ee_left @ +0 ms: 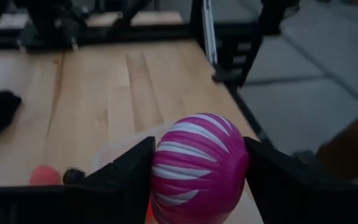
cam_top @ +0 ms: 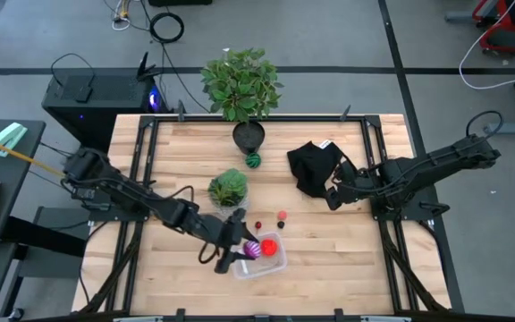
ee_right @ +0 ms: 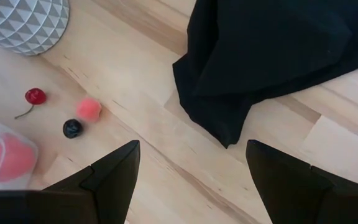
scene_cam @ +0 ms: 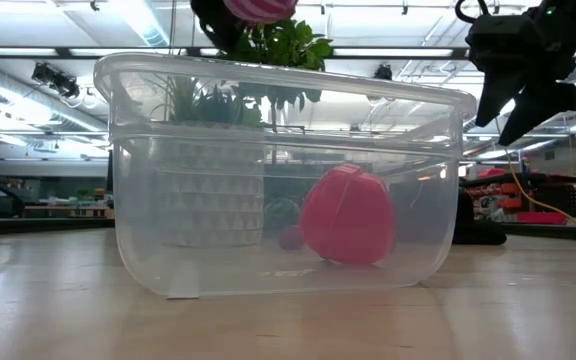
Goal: Pick and placing Produce into tupperware
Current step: Put the onion into the transparent bin
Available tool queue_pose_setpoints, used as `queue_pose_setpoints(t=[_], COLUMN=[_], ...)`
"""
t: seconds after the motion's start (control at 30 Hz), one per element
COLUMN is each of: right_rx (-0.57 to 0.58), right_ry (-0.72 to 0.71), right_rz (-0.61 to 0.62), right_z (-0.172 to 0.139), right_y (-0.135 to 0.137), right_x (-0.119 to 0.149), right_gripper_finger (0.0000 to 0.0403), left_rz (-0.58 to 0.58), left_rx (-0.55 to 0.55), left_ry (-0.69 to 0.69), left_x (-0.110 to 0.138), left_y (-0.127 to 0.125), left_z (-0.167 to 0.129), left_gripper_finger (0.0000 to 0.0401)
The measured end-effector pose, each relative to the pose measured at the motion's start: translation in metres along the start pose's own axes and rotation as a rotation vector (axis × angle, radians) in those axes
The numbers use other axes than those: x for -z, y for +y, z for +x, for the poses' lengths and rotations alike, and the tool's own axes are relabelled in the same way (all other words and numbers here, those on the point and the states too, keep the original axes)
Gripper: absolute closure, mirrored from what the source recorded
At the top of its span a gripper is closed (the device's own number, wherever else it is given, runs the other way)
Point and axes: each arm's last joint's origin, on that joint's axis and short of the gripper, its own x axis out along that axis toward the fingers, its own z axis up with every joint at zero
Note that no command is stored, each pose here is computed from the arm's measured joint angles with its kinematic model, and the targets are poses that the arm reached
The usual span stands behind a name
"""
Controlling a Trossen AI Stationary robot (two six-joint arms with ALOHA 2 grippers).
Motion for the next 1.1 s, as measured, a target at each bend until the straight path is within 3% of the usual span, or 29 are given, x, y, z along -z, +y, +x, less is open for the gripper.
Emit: queue_pose_setpoints(t=[0.27, 0.63, 0.93, 1.1], right_rx=[-0.007, -0.005, -0.009, -0.011], right_ry=[0.015, 0.019, 0.027, 0.026], right_rz=[-0.035, -0.057, -0.063, -0.063], right_z=[0.000, 0.000, 0.000, 0.000], right_y=[0.000, 0.000, 0.000, 0.000], right_x=[0.000, 0.001, 0.001, 0.001], right_gripper_finger=[0.0104, 0.0104, 0.0104, 0.0104], left_rz=[0.090, 0.115, 0.295, 0.457], left_rx=[-0.038, 0.069, 0.129, 0.174], left_ry=[0.246, 0.417, 0.514, 0.544], left_x=[-0.020, -0.018, -0.015, -0.012], left_y=[-0.002, -0.003, -0.002, -0.001], left_z=[0.012, 0.032, 0.040, 0.038], left_gripper_finger=[0.0157, 0.0166, 0.0167, 0.0166])
